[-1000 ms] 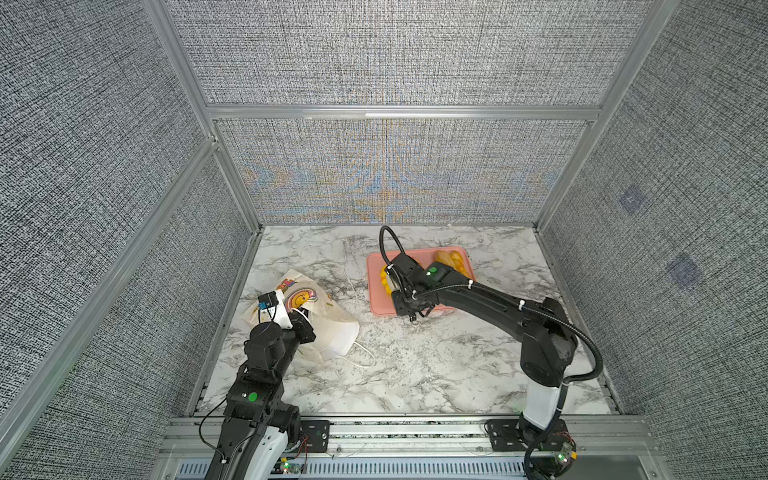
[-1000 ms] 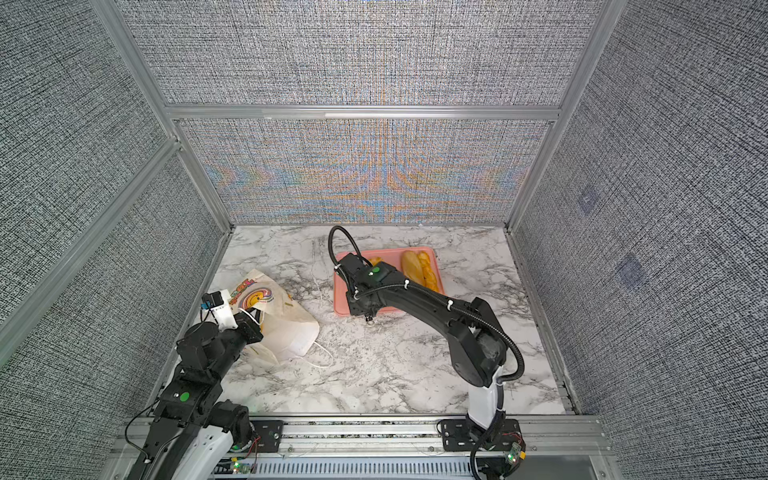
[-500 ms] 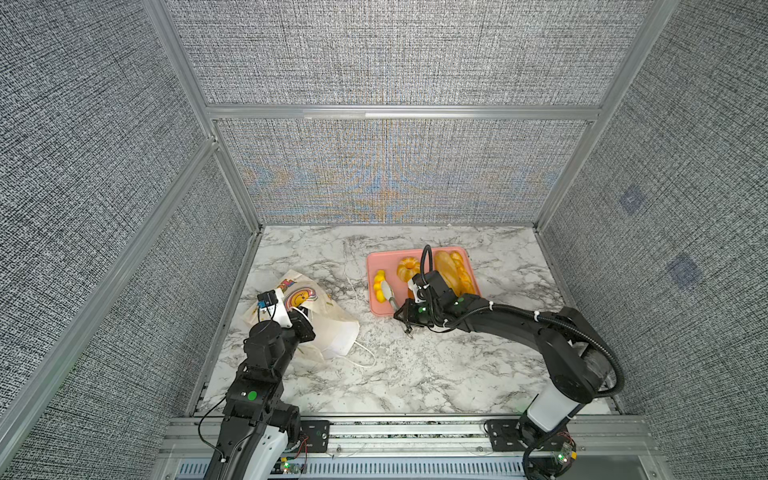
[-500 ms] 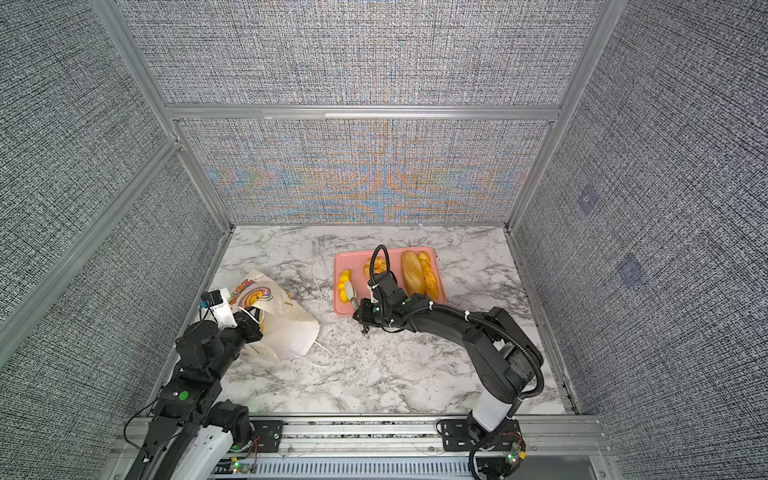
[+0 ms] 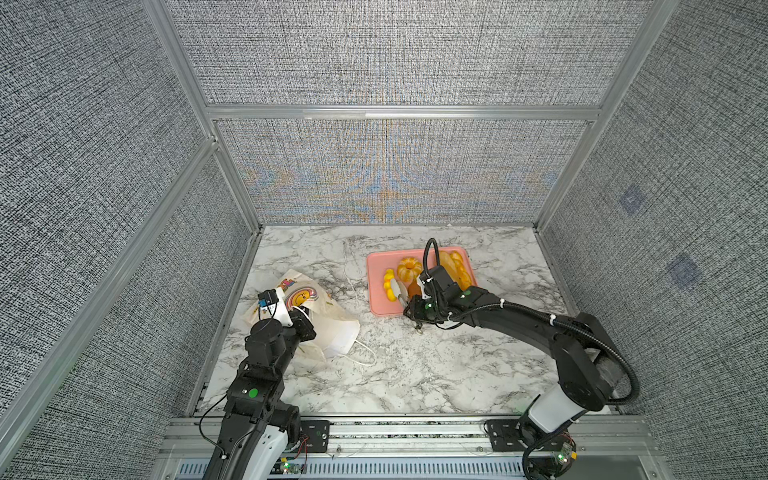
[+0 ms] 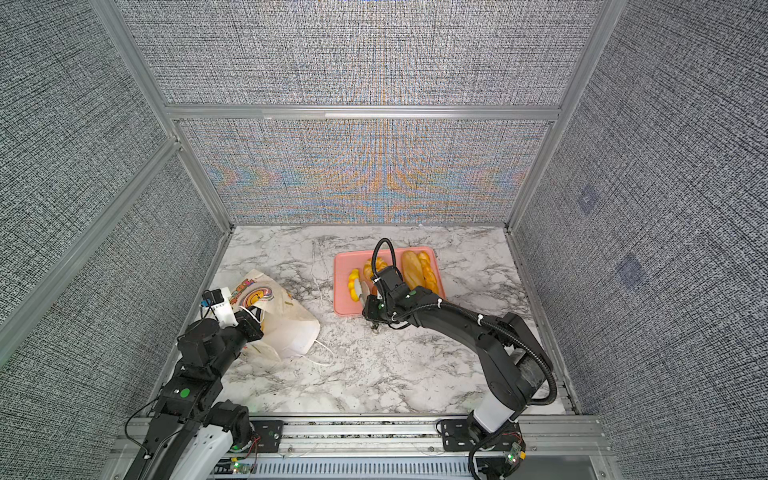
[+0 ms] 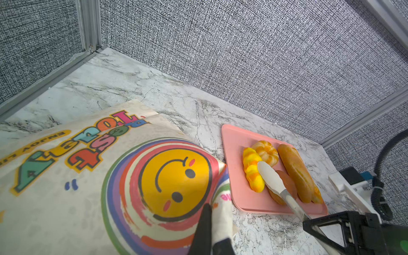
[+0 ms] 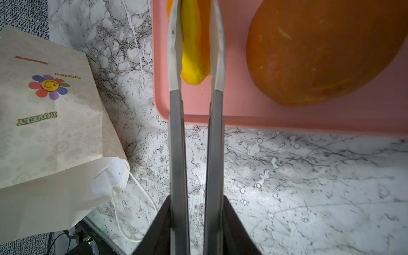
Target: Take the fake bread out of the paper bag
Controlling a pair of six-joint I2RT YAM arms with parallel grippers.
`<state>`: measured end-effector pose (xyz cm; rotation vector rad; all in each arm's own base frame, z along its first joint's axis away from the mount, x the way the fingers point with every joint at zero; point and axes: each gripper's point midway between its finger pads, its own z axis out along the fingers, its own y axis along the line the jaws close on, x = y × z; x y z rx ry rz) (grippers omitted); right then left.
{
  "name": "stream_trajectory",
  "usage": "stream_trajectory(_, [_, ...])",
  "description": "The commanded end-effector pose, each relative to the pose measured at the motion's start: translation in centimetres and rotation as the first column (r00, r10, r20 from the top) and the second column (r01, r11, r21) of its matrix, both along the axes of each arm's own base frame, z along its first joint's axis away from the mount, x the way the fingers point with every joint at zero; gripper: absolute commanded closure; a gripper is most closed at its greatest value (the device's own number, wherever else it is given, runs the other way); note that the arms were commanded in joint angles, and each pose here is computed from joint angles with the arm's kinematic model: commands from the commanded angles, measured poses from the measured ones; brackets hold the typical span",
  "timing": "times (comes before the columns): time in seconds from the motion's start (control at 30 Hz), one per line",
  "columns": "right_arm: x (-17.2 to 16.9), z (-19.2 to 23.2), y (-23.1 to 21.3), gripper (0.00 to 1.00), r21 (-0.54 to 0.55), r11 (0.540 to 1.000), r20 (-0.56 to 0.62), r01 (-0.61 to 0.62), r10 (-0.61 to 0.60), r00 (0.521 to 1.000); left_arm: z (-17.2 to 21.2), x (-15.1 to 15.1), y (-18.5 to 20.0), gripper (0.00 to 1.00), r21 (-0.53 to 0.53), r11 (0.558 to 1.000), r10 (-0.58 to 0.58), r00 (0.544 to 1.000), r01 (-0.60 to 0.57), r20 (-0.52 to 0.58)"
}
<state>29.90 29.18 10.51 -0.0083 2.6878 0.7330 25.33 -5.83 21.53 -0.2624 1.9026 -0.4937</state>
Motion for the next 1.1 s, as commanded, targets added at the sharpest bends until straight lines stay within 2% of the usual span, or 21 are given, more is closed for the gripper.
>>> stream_trajectory(0.0, [-0.3,0.0,-0.9,0.63,-0.048,0.999,-0.002,0.003,-0.004,1.000,-0.7,-0.1,-0.1,1.00,-0.012,1.000,-0.001,1.000,0.000,-0.029])
stream_trajectory(0.27, [-0.4,0.3,-1.8,0.55,-0.099,0.995,-0.001,0.006,-0.006,1.000,-0.9,-0.2,-0.1,1.00,-0.016,1.000,-0.001,1.000,0.000,-0.031])
stream_trajectory(0.5, [-0.2,2.3,-2.8,0.54,-0.153,0.988,0.040,0.010,-0.004,0.999,-1.1,-0.1,-0.3,1.00,-0.026,1.000,-0.009,0.999,0.008,-0.034])
stream_trajectory(0.63, [0.0,2.8,-3.3,0.58,-0.185,0.983,0.054,0.005,0.005,0.999,-1.2,0.0,-0.4,1.00,-0.033,0.999,-0.012,0.999,0.011,-0.036])
stream_trajectory(0.83, [0.1,4.2,-3.6,0.72,-0.199,0.980,0.080,0.003,0.014,0.997,-1.1,0.0,-0.4,1.00,-0.032,0.999,-0.014,0.999,0.013,-0.032])
stream_trajectory(1.07, [0.3,7.1,-4.6,0.73,-0.242,0.970,0.131,0.018,0.014,0.991,-0.6,0.1,-0.5,1.00,-0.028,0.999,-0.016,1.000,0.016,-0.019])
